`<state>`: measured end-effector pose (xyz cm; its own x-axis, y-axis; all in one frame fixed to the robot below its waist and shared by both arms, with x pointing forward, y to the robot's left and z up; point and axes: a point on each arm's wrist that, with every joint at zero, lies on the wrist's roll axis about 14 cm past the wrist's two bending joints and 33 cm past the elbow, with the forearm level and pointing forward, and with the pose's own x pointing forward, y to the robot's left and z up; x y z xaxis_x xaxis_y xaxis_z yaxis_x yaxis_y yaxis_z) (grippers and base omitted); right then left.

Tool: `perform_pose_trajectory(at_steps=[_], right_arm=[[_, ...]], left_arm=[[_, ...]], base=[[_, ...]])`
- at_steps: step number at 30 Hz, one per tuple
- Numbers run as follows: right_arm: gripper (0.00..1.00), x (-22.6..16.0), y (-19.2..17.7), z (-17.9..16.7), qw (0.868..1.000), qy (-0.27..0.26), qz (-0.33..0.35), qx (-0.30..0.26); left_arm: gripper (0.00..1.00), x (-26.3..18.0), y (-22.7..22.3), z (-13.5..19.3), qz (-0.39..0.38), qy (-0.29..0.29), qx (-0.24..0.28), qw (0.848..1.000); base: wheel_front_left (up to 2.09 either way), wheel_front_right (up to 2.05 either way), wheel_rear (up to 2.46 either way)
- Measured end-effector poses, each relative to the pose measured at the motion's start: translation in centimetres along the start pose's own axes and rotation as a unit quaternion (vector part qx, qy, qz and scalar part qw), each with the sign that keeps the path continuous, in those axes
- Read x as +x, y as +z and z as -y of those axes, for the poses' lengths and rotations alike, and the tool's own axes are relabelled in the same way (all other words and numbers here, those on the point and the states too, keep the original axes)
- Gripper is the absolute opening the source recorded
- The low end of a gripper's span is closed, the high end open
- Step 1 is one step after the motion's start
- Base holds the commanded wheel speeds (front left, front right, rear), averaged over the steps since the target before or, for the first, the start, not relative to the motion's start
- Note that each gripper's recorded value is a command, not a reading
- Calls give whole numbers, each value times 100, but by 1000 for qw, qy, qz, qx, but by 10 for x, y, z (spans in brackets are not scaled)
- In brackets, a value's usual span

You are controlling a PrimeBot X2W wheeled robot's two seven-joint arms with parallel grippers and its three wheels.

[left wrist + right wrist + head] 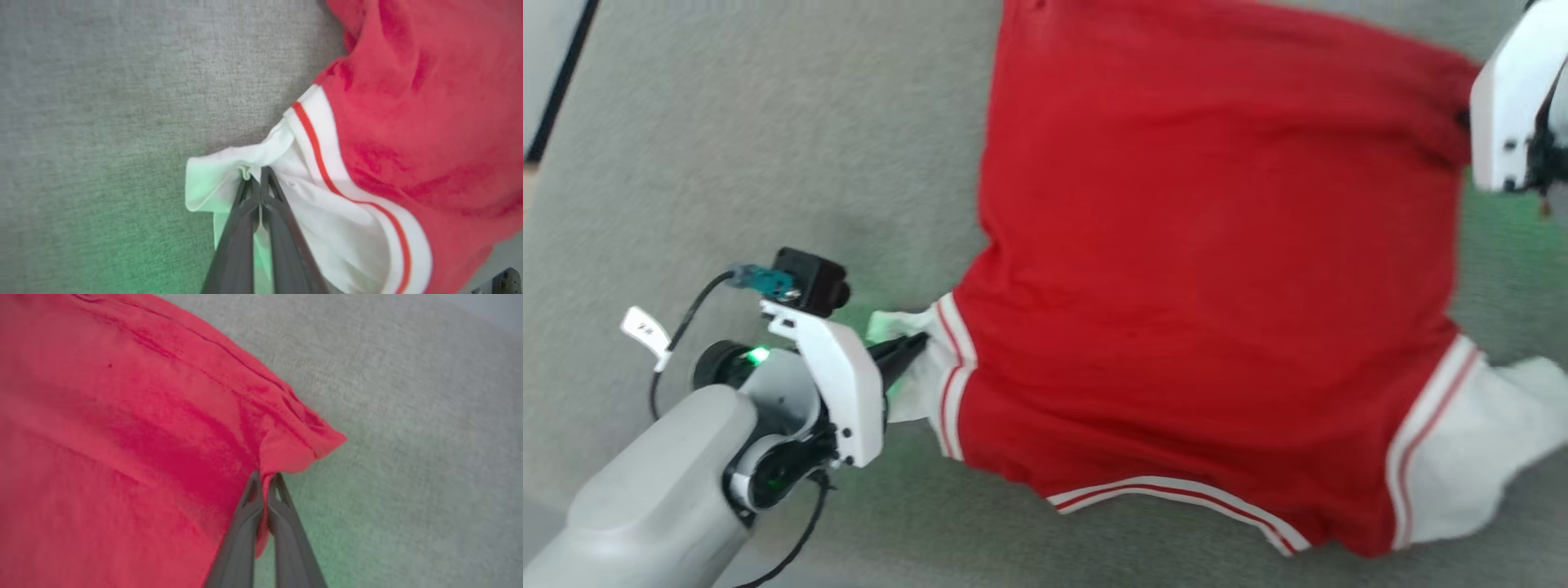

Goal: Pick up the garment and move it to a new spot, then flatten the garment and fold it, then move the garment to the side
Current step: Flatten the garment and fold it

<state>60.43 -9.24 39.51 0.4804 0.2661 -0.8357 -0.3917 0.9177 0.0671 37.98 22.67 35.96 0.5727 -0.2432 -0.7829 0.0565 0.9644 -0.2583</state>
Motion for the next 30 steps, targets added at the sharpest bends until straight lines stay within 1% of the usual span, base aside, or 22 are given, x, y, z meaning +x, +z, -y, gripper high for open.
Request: perform_pose_trajectory(at_steps=[6,8,9,10,11,13,14,18,22,26,27,28,29,30], right_arm=[[0,-44,-34,0,1000,21,9,-12],[0,-56,-49,-2,999,30,7,-11],[0,-69,-63,-5,999,38,7,-7],[0,-69,-63,-5,999,38,7,-7],[0,-81,-77,-9,999,44,8,-4],[0,-92,-93,-13,999,48,3,-2],[0,-96,-102,-14,999,50,-1,7],[0,-108,-138,-24,998,57,-22,28],[0,-107,-169,-36,995,65,-42,62],[0,-98,-181,-37,994,60,-34,89],[20,-95,-182,-37,994,56,-29,87],[38,-92,-183,-37,994,56,-23,94],[45,-89,-184,-38,993,56,-21,99],[95,-87,-184,-37,994,53,-19,95]], left_arm=[[0,-3,9,5,10,1,15,1000],[0,-4,13,8,14,-2,20,1000],[0,-4,17,12,19,-5,24,1000],[0,-4,17,12,19,-5,24,1000],[0,-5,21,15,24,-8,28,999],[0,-7,22,19,25,-11,31,999],[0,-7,22,20,26,-12,32,999],[0,-9,28,24,32,-16,33,999],[0,-9,28,27,32,-19,33,999],[0,-5,27,27,29,-20,31,999],[0,-5,27,27,28,-20,31,999],[0,-4,27,27,28,-21,32,999],[0,-3,27,28,27,-22,32,999],[0,-3,27,29,27,-23,31,999]], base=[[0,0,0],[0,0,0],[0,0,0],[0,0,0],[0,0,0],[0,0,0],[0,0,0],[0,0,0],[0,0,0],[0,0,0],[0,0,0],[0,0,0],[0,0,0],[0,0,0]])
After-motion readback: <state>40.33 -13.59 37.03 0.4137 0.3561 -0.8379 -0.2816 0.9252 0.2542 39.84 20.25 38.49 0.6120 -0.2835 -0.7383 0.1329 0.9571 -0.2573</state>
